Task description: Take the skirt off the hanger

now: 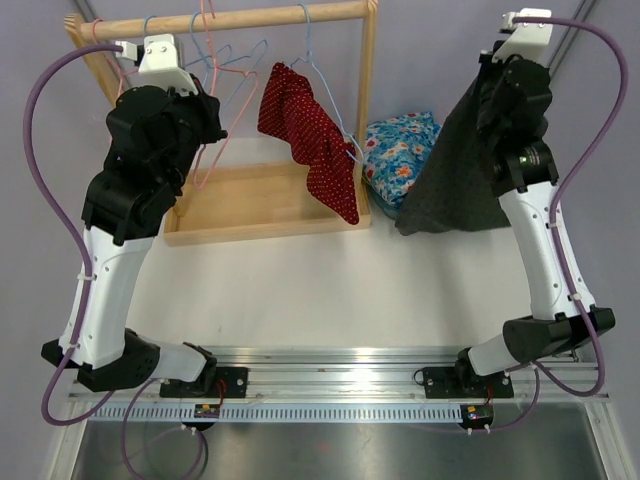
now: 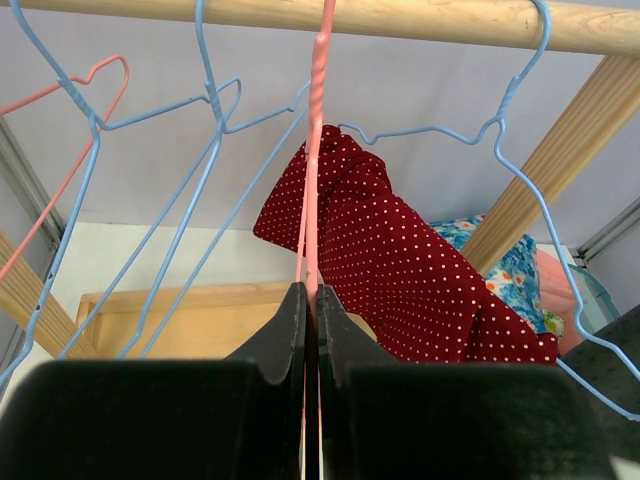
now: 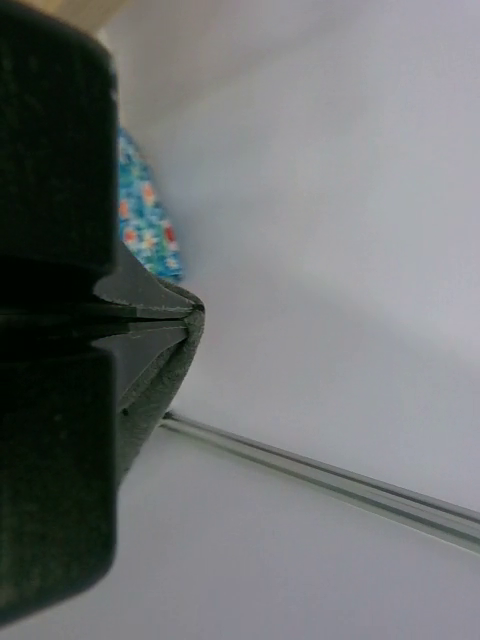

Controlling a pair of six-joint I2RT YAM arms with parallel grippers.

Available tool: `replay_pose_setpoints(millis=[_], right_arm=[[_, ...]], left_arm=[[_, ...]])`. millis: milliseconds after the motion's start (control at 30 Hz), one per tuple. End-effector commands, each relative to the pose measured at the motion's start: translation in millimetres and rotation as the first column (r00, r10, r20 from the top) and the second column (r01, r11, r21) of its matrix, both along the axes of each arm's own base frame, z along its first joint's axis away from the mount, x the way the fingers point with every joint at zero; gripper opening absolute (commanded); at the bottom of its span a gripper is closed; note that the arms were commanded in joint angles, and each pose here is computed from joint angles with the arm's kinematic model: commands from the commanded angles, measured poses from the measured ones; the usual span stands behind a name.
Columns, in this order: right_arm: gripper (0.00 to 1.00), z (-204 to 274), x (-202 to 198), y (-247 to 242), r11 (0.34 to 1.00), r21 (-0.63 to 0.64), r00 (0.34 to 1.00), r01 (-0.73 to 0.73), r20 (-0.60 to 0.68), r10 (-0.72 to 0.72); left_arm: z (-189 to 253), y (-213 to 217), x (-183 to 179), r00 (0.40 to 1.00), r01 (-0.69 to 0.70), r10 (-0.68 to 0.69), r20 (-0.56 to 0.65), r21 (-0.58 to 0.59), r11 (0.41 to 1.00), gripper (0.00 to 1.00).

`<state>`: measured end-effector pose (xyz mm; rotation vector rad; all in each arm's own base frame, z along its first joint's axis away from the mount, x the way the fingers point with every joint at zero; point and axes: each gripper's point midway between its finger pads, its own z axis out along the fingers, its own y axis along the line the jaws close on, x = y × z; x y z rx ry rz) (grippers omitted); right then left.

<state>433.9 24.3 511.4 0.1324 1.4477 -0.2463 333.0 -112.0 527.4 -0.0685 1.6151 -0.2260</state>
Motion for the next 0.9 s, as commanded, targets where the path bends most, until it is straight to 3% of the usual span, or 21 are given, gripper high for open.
replay_pose_setpoints(millis=[0, 167, 300, 333, 433, 467, 500, 700, 833, 867], right_arm=[[0.00, 47.2, 13.5, -10.5, 0.996, 0.081, 0.989, -0.025, 0.149, 0.013], [0.00, -33.7, 73.0, -15.4, 0.989, 0.145, 0.999, -0.005, 0.034, 0.000], [0.00, -153.7, 113.9, -15.1, 0.970, 0.244, 0.991, -0.007, -0.129, 0.040], [0.00, -200.6, 128.1, -22.8, 0.965, 0.261, 0.972, 0.034, -0.233, 0.028], [0.01, -268.5, 143.1, -14.9, 0.934, 0.353, 0.922, 0.060, -0.379, 0.084], [0.54, -278.6, 143.8, -9.5, 0.920, 0.388, 0.913, 0.059, -0.393, 0.107], [0.99, -285.7, 143.9, -0.5, 0.908, 0.418, 0.904, 0.030, -0.399, 0.154], [0.99, -293.8, 111.5, 9.4, 0.863, 0.504, 0.905, 0.022, -0.377, 0.197], [0.99, -271.9, 63.0, 12.3, 0.846, 0.534, 0.913, -0.016, -0.336, 0.229], [1.00, -290.1, 46.5, 14.1, 0.835, 0.550, 0.899, -0.004, -0.365, 0.244]], left_arm=[[25.9, 2.3, -9.1, 0.996, 0.022, -0.021, 0.085, -0.019, 1.000, 0.00], [22.2, -3.0, -1.0, 0.996, 0.028, -0.027, 0.079, -0.009, 1.000, 0.00], [17.1, -9.9, 11.4, 0.997, 0.030, -0.029, 0.068, -0.005, 1.000, 0.00], [18.4, -11.1, 12.4, 0.997, 0.031, -0.031, 0.072, -0.009, 0.999, 0.00], [16.3, -15.5, 22.8, 0.997, 0.028, -0.028, 0.067, -0.009, 1.000, 0.00], [21.8, -15.3, 22.2, 0.997, 0.028, -0.027, 0.077, -0.016, 0.999, 0.00], [21.8, -17.2, 24.0, 0.997, 0.031, -0.030, 0.076, -0.015, 0.999, 0.00], [34.6, -22.8, 37.7, 0.995, 0.028, -0.027, 0.101, -0.011, 1.000, 0.00], [29.9, -25.0, 57.8, 0.995, -0.006, 0.004, 0.100, 0.016, 1.000, 0.00], [24.0, -25.2, 66.7, 0.996, -0.015, 0.013, 0.090, 0.023, 1.000, 0.00]])
